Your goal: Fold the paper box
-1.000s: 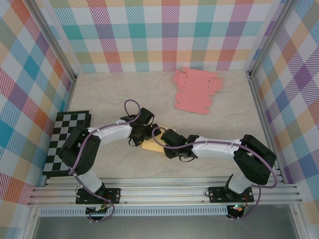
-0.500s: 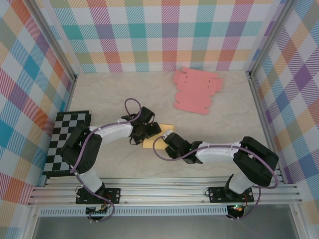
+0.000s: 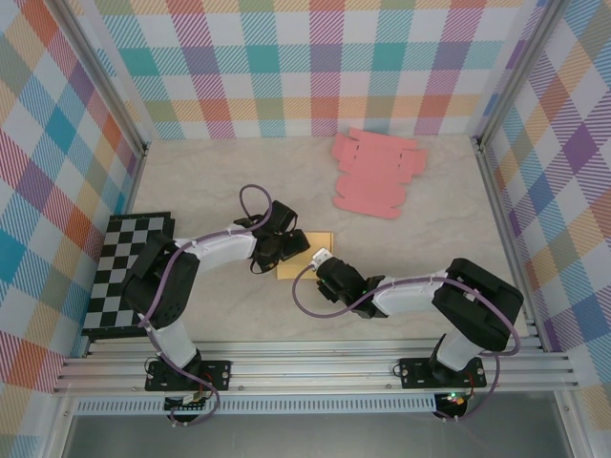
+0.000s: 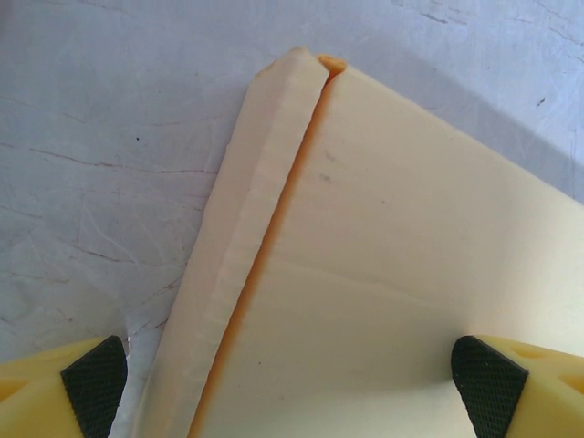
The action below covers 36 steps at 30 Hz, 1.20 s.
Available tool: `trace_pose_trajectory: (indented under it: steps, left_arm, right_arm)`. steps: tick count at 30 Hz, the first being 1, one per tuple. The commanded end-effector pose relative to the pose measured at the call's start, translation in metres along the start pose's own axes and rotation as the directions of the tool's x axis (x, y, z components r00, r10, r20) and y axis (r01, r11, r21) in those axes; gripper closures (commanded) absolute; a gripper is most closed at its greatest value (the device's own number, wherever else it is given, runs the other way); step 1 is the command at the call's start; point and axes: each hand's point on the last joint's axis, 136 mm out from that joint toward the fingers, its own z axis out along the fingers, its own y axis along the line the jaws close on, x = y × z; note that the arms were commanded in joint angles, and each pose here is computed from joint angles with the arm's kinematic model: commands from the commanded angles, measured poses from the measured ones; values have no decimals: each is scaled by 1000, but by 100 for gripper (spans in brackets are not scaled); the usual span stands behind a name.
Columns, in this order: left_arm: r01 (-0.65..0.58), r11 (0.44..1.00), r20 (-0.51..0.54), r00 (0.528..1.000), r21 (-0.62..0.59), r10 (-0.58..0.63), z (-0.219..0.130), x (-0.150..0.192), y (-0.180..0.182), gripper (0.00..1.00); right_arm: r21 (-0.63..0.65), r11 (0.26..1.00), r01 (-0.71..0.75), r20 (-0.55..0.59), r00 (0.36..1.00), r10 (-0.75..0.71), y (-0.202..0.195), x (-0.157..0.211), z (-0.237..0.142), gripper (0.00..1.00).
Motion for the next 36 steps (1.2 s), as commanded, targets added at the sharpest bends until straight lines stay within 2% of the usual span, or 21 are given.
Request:
trace_pose_trajectory:
  steps: [1,6,17,23,27,32,36]
  left_arm:
    - [-61,975,-187,982,-215,20,23,49,63,6]
    - [-44,976,-199,980,-211,1,25,52,62,6]
    - [-20,982,-209,978,-187,-20,24,54,56,6]
    - [-3,983,-211,977,-184,-36,26,56,57,6]
    - [5,985,-214,976,-173,-42,28,57,53,6]
    - [6,986,-220,975,-169,-44,29,58,52,7]
    - [11,986,-217,975,-167,-48,26,59,53,6]
  right_arm:
    - [19,997,-70,101,993,67,-11,-29,5,58]
    - [-69,986,-151,73,985,156,-10,-33,15,55]
    - [-122,935,-334,60,937,343,-34,-44,26,54]
    - [-185,896,-404,-7,912,410,-26,-54,22,51]
    - [-231,863,-449,-6,888,460,-20,-62,20,51]
    - [-223,861,-458,-6,884,468,-22,-68,34,51]
    - [-218,848,-484,-6,869,495,-28,-71,25,51]
